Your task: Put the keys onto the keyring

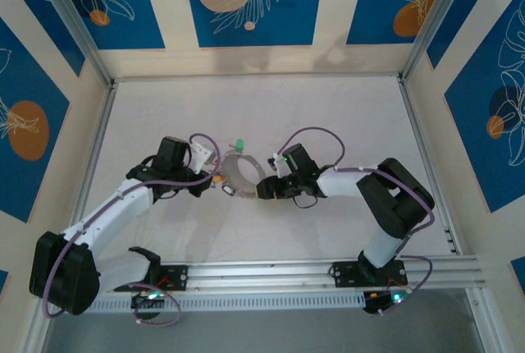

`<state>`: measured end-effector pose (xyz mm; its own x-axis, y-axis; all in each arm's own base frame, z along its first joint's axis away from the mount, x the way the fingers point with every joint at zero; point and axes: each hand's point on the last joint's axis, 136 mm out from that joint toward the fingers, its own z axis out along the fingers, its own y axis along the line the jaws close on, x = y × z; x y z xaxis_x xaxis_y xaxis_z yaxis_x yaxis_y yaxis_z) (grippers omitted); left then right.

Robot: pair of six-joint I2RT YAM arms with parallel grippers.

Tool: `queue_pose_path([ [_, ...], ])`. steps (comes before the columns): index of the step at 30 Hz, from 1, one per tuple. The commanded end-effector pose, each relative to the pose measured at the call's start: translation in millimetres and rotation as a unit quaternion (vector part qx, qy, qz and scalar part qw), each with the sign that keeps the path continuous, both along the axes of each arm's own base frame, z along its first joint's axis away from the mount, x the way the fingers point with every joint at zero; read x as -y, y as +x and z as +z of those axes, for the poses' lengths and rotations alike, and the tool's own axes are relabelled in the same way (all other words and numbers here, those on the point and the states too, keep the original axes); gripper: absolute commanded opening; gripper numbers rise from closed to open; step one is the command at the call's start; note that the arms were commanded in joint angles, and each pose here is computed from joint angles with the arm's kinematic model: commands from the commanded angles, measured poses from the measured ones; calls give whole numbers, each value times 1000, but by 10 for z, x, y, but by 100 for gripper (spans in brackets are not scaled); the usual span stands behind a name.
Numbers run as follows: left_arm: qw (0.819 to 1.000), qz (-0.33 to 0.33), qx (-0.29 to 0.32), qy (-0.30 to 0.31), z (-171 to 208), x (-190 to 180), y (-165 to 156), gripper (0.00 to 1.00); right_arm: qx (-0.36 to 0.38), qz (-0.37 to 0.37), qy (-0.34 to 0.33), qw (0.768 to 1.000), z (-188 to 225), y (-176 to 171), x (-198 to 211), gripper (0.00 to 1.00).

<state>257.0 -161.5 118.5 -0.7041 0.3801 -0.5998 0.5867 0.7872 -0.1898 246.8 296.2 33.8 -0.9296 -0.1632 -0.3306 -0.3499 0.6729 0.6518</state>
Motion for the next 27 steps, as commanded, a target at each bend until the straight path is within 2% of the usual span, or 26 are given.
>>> queue_pose_path([
  [1,1000,-2,11,2,69,-15,28,0,-6,8,10,1000,0,-9,-87,54],
  [16,1000,-3,12,-1,71,-12,27,0,7,78,47,996,183,-183,-309,49],
  [21,1000,-2,14,1,64,-15,32,0,16,116,96,988,413,-245,-404,50],
  [24,1000,-3,9,1,59,-12,25,0,34,96,115,988,691,-154,-337,50],
  [27,1000,-1,15,2,66,-17,44,0,58,54,74,994,713,1,-99,51],
])
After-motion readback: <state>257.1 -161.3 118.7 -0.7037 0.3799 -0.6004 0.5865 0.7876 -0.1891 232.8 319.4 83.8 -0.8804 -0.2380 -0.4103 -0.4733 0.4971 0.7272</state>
